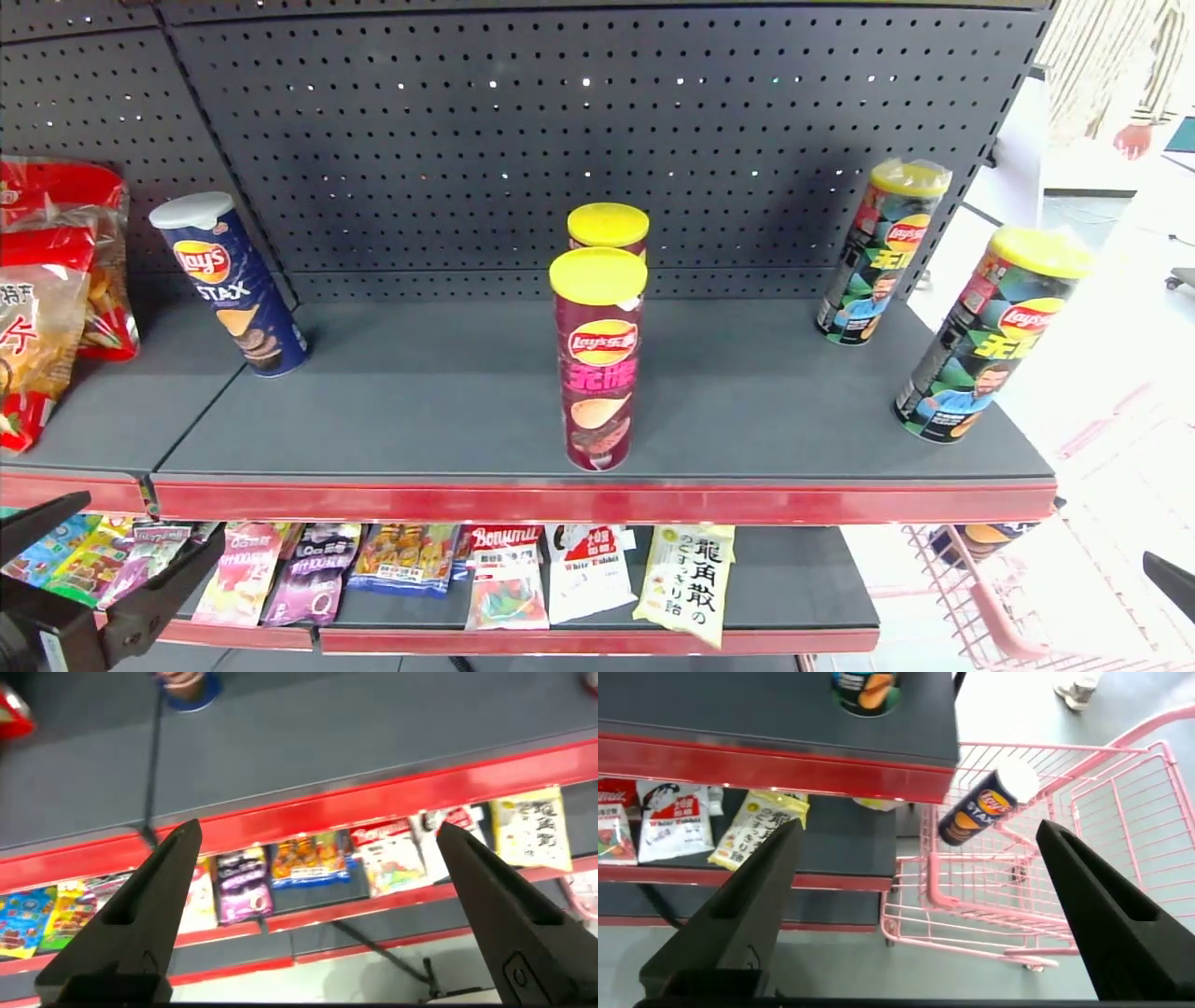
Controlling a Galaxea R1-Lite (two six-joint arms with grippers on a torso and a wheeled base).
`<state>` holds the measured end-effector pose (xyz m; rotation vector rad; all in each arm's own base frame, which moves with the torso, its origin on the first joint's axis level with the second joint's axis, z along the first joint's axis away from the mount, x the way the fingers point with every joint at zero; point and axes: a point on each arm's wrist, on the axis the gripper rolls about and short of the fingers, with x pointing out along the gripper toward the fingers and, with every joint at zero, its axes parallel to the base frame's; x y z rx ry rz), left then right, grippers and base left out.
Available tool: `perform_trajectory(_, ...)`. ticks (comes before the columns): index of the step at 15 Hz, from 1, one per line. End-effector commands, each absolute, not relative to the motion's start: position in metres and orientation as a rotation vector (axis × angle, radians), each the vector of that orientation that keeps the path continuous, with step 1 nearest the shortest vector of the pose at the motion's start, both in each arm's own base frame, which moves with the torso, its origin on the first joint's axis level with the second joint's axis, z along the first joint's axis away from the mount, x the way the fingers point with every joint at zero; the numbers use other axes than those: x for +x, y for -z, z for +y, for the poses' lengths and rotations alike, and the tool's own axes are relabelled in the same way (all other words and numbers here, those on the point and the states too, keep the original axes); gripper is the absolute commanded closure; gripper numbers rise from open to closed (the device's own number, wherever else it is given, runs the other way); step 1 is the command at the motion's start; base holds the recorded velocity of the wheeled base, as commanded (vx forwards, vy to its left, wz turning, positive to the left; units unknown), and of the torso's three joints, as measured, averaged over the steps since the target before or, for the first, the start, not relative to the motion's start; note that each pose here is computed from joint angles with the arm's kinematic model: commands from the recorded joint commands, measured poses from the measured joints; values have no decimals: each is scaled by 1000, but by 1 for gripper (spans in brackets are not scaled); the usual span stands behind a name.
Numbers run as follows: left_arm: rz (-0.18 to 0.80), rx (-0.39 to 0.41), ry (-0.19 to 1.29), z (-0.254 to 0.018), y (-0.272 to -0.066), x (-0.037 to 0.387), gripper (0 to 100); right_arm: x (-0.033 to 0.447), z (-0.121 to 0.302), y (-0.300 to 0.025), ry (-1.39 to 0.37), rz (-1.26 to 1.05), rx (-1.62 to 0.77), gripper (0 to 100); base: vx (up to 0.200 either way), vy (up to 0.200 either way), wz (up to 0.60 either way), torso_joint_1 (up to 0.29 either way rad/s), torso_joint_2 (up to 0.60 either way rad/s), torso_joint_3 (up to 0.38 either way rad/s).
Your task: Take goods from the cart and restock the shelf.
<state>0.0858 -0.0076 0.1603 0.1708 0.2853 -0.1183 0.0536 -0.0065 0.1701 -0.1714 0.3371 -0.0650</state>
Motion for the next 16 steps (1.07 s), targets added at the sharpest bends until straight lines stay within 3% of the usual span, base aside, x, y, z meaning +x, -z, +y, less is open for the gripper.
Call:
perform_trajectory(1, 286, 171, 118, -8, -159, 85, 0, 55, -7, -169, 64, 347, -171, 0, 0, -200, 0, -2, 7, -2)
perform_trajectory(11, 277, 175, 121, -7, -157, 80, 0, 58, -7, -166, 58, 372, -168, 0, 0, -200, 0, 1, 1, 1)
perform_trajectory(14, 272, 194, 123, -7, -157, 79, 0, 59, -7, -166, 58, 375, -168, 0, 0, 0, 0, 0, 0, 0)
perform_trajectory(16, 276, 195, 121, -7, -156, 79, 0, 59, -7, -166, 58, 377, -168, 0, -200, 0, 0, 5, 0, 5)
